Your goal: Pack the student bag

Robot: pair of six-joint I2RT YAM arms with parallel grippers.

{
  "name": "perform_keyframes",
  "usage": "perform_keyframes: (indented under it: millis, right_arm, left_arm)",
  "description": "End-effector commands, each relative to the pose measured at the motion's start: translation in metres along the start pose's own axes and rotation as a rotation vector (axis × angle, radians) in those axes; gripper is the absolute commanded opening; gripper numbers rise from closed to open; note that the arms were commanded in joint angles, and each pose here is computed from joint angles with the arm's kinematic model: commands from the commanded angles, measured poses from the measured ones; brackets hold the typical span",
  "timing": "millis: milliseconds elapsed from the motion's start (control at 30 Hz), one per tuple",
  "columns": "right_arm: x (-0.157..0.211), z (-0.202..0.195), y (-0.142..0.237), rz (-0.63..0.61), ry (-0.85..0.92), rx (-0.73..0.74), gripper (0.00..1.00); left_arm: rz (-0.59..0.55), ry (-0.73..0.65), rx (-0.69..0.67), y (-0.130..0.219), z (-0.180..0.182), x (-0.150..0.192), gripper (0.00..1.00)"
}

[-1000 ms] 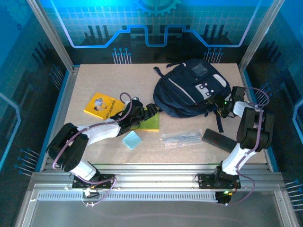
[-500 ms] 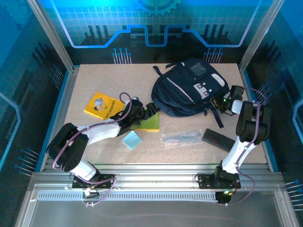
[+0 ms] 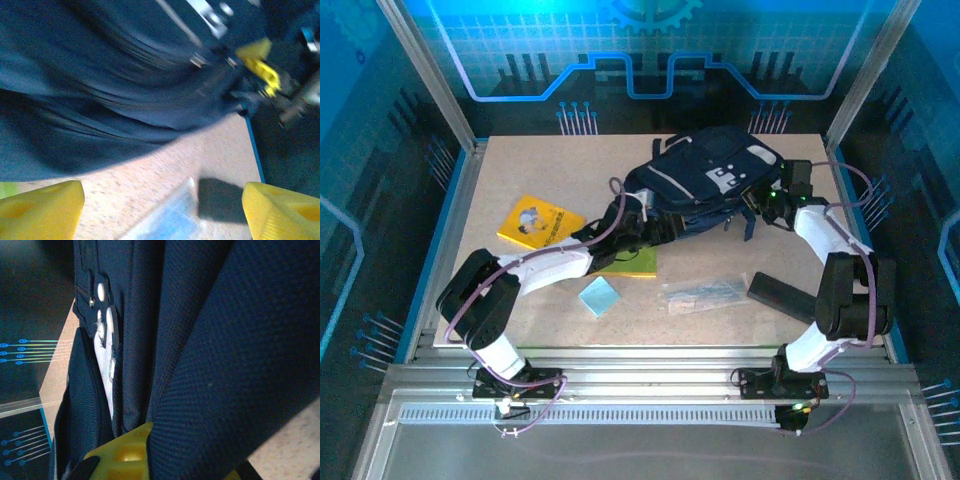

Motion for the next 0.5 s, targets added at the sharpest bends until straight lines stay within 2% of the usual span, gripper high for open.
perform_keyframes:
  millis: [0, 167, 300, 467]
  right_arm:
    - [0.009, 0.031, 0.013, -0.006, -0.064, -0.041, 0.00]
    - [0.021, 0.049, 0.010, 0.016, -0.085, -0.030, 0.00]
    - [0.029, 0.055, 0.008, 0.049, -0.082, -0.043, 0.00]
    - [0.034, 0.057, 0.009, 0.079, -0.081, -0.061, 0.00]
  left_arm:
    - [0.074, -0.168, 0.091, 0.000, -0.038, 0.011, 0.80]
    - [0.107, -0.212, 0.194, -0.012, -0.058, 0.019, 0.70]
    - [0.102, -0.219, 0.240, -0.037, -0.056, 0.022, 0.70]
    - [0.088, -0.313, 0.260, -0.071, -0.052, 0.020, 0.66]
Point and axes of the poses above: each hand's point on the last joint's axis, 136 mm out from that joint toward the fingers, its own y axis back along the fingers, its own z axis along the line the jaws close on, x = y × z, the point moved 7 cm from there along y, back along the fingers, and after that the axes turned 9 degrees about -y, right-handed, at the moved point
